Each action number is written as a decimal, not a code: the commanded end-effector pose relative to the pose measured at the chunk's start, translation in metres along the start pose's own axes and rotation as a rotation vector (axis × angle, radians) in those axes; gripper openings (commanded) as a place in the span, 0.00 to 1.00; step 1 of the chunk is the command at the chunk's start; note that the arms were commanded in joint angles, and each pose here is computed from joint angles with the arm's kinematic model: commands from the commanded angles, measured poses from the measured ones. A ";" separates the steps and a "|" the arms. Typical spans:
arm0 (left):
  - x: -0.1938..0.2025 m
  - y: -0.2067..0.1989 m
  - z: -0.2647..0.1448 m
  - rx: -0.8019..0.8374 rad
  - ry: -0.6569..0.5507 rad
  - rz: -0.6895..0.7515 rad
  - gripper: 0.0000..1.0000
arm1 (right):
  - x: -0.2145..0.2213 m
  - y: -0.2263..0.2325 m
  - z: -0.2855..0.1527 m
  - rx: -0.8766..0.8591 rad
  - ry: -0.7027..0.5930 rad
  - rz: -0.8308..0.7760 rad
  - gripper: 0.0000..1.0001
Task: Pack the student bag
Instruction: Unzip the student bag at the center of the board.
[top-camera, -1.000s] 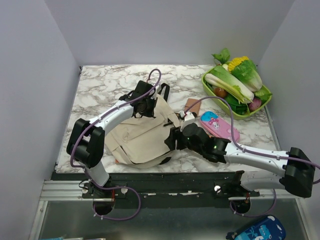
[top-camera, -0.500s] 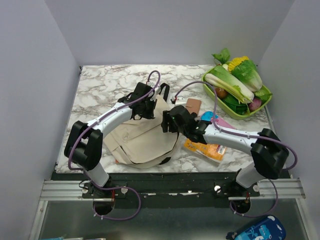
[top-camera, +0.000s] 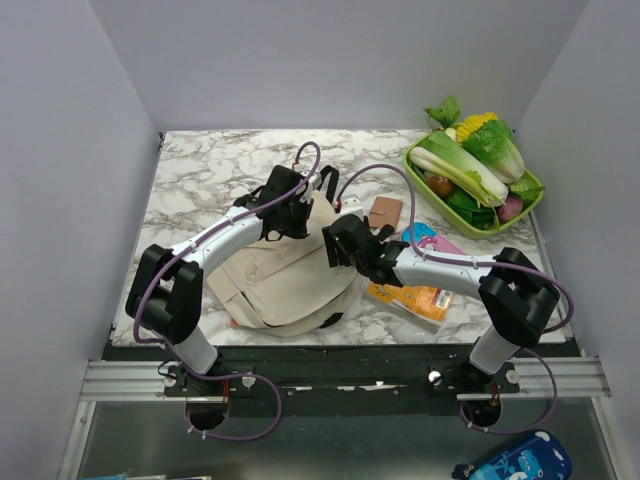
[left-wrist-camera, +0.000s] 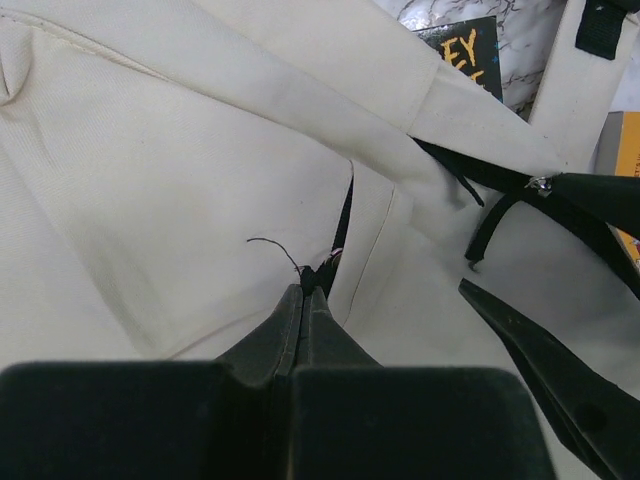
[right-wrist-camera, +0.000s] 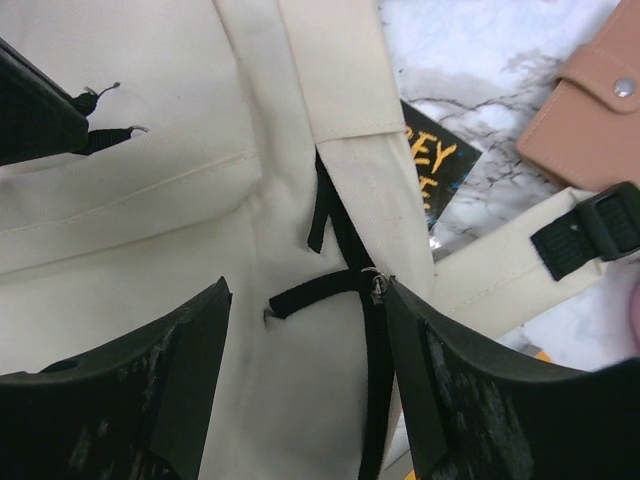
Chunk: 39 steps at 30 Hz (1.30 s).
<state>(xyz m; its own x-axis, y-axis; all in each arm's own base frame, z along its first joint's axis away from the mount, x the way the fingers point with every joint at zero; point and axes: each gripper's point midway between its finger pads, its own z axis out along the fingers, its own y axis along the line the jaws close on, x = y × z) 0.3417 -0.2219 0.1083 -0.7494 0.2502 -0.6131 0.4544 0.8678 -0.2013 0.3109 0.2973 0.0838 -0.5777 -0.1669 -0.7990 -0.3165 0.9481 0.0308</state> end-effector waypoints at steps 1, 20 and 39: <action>0.001 -0.003 -0.007 0.024 -0.003 0.012 0.00 | -0.024 -0.020 0.005 0.102 -0.073 -0.119 0.72; 0.001 -0.003 -0.009 0.025 0.002 0.014 0.00 | -0.030 0.043 0.017 -0.298 -0.101 -0.226 0.71; 0.008 0.000 -0.012 0.006 0.017 0.022 0.00 | -0.025 0.054 0.027 -0.461 -0.113 -0.083 0.52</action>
<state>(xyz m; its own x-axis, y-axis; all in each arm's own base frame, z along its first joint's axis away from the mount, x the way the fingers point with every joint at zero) 0.3367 -0.2213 0.1083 -0.7490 0.2686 -0.6056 0.4714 0.8584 -0.2022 0.3351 0.3433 0.0856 -0.4541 -0.2364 -0.8590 -0.6348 0.7623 0.1258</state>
